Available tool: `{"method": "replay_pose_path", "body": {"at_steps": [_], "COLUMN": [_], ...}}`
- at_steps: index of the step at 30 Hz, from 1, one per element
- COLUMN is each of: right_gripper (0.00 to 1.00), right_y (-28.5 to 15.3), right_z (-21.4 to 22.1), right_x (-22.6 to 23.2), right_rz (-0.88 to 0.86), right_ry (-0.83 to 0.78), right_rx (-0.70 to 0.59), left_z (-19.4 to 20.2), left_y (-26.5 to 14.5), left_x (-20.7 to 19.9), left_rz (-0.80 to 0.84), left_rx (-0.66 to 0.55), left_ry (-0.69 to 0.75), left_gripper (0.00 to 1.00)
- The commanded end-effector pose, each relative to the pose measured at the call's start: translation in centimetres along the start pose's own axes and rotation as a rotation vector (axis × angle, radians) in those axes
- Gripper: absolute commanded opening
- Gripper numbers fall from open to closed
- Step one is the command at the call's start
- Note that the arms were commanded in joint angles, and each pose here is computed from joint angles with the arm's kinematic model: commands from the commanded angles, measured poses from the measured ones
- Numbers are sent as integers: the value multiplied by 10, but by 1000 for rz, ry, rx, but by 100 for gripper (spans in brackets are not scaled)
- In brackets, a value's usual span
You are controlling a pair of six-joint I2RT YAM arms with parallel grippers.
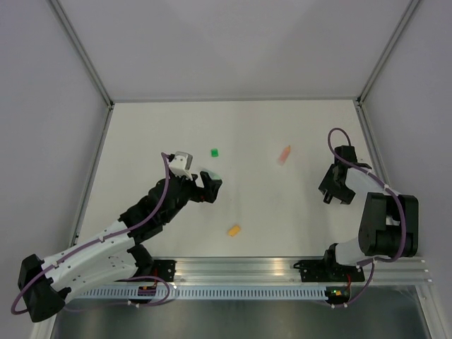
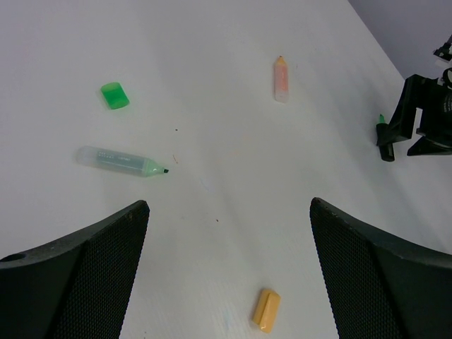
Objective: Insert the pens into the pen caps
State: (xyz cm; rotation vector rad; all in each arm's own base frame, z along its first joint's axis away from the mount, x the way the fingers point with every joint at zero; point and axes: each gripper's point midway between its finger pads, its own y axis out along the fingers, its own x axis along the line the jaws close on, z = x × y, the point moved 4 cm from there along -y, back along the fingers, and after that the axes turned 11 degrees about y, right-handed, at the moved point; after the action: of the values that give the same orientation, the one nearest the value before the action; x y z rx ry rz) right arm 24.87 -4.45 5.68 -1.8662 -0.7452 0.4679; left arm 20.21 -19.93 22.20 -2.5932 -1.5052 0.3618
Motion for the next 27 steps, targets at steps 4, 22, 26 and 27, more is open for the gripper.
{"method": "replay_pose_path", "body": {"at_steps": [4, 22, 26, 27], "right_gripper": [67, 0, 0, 0], "right_y": [13, 3, -22, -33], "right_z": [1, -4, 11, 10], "right_x": [11, 43, 83, 94], "right_rz": [-47, -184, -323, -378], "right_ry": [-12, -40, -115, -119], "right_rx": [27, 11, -28, -60], "left_z": [0, 4, 11, 11], "left_y": [1, 4, 10, 11], "left_x": [5, -18, -30, -33], "left_rz": [-26, 133, 200, 218], "left_rx": [-18, -13, 22, 22], "left_ry": [26, 18, 16, 14], "left_gripper": [100, 99, 97, 96]}}
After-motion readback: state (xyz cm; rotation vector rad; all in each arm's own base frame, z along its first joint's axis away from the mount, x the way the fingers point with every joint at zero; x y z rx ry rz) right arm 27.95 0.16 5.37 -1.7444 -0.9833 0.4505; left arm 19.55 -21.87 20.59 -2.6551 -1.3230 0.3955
